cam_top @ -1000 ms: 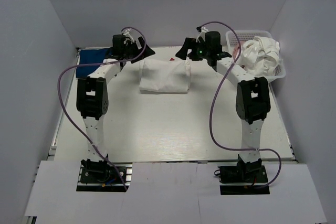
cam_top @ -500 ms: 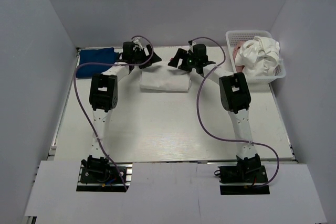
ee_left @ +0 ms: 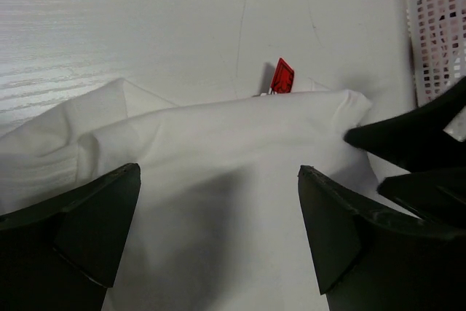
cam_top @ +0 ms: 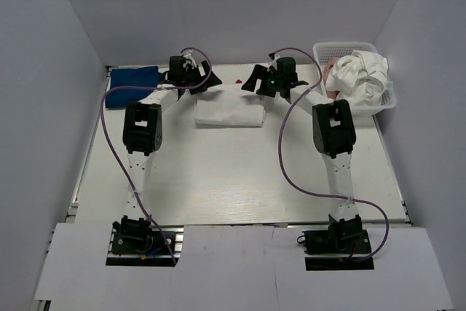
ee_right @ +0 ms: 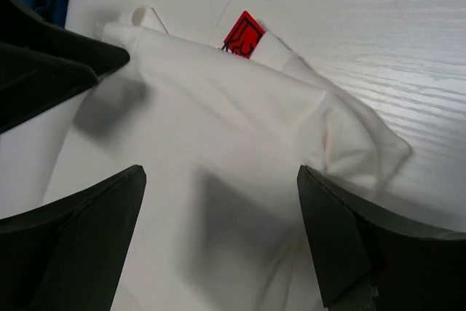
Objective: Fold and stack the t-shirts
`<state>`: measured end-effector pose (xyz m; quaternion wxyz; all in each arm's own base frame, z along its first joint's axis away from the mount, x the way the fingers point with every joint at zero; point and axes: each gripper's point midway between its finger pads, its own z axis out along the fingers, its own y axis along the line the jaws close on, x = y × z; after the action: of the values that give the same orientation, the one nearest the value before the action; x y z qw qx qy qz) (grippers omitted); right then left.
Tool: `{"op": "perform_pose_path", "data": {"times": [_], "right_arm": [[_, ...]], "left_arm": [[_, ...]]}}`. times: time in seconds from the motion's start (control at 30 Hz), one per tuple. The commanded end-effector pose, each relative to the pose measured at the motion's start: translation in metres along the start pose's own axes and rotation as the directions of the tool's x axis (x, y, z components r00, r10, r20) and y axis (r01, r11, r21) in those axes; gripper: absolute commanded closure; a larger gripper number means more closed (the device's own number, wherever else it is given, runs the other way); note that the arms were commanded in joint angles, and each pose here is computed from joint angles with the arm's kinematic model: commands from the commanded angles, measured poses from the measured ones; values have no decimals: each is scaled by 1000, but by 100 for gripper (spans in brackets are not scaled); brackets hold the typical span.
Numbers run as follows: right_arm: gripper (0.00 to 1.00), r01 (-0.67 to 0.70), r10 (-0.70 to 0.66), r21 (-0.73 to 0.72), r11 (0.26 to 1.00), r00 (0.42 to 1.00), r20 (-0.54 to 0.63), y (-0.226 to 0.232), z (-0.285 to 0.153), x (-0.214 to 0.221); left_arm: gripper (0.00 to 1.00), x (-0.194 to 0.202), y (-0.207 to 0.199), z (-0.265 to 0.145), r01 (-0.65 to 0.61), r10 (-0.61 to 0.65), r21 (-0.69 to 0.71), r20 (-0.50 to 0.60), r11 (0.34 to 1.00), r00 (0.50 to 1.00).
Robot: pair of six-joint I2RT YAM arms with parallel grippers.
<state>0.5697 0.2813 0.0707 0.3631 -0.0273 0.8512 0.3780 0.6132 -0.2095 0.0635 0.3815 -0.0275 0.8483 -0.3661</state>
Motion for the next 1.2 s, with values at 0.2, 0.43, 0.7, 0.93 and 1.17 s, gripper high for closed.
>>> {"op": "perform_pose_path", "data": {"times": [0.2,0.43,0.7,0.93,1.17], "right_arm": [[10,202,-238,247,948,963,125,35,-143,-41],[10,186,-222,317,930,972,81,30,-196,2],[10,245,-282,301,922,955,86,48,-221,-1],[10,251,-291,305,918,952,91,45,-224,1],[10,247,-295,369,896,953,77,30,-225,2]], "left_arm": [[0,-41,-36,-76,-146,148,-196,-1,970,989],[0,20,0,-83,-99,64,-271,-135,958,989],[0,48,36,-69,-90,12,-354,-216,931,976],[22,73,40,-48,-163,69,-288,-309,944,949],[87,80,24,-38,-257,175,-197,-356,946,918]]}}
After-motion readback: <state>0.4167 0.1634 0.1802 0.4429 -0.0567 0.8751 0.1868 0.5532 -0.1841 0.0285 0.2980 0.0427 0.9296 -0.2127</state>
